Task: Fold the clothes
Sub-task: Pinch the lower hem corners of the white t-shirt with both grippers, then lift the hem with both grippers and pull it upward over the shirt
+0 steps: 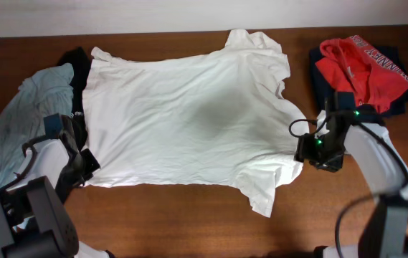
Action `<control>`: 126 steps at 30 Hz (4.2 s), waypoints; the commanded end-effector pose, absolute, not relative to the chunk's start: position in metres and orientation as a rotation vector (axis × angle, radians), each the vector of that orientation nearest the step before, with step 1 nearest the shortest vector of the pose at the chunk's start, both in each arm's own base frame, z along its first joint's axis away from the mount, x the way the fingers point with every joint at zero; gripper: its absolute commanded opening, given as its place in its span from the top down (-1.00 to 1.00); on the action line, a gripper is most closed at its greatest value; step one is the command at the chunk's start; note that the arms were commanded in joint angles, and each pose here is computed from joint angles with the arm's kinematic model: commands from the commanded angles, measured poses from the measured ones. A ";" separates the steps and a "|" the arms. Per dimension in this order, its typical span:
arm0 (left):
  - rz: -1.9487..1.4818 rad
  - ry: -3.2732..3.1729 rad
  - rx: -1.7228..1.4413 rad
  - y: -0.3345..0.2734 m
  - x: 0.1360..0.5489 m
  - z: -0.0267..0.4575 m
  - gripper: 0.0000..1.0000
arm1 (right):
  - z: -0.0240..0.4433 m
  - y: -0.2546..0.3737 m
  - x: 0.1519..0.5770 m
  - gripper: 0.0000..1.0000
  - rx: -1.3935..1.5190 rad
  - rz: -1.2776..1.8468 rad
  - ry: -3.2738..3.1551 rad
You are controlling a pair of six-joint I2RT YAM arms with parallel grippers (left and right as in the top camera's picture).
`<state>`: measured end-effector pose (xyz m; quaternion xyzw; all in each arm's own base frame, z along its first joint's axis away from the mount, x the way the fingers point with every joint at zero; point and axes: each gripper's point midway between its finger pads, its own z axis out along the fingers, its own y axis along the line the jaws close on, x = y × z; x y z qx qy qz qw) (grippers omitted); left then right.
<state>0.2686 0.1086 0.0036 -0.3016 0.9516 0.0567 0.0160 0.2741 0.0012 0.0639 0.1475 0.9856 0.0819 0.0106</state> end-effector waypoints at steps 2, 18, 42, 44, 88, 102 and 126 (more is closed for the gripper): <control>0.220 2.892 -0.923 0.120 0.278 0.023 0.99 | 0.101 0.028 0.269 -0.23 0.279 0.283 3.013; 0.219 2.888 -0.922 0.121 0.279 0.023 0.99 | 0.040 0.090 0.202 -0.08 0.058 0.209 3.188; 0.218 2.893 -0.923 0.120 0.278 0.023 0.99 | -0.001 0.104 0.179 0.87 0.118 0.401 3.193; 0.209 2.894 -0.922 0.119 0.278 0.023 0.99 | -0.001 0.104 0.179 0.92 0.119 0.401 3.194; 0.219 2.556 -0.853 0.128 0.297 0.117 0.99 | 0.126 0.055 0.285 0.83 0.164 0.117 2.657; 0.163 2.459 -0.686 0.101 0.340 0.131 0.99 | 0.114 0.050 0.331 0.92 0.146 0.074 2.577; 0.180 2.511 -0.655 0.092 0.342 0.117 0.99 | 0.039 0.084 0.275 0.04 0.086 0.322 2.972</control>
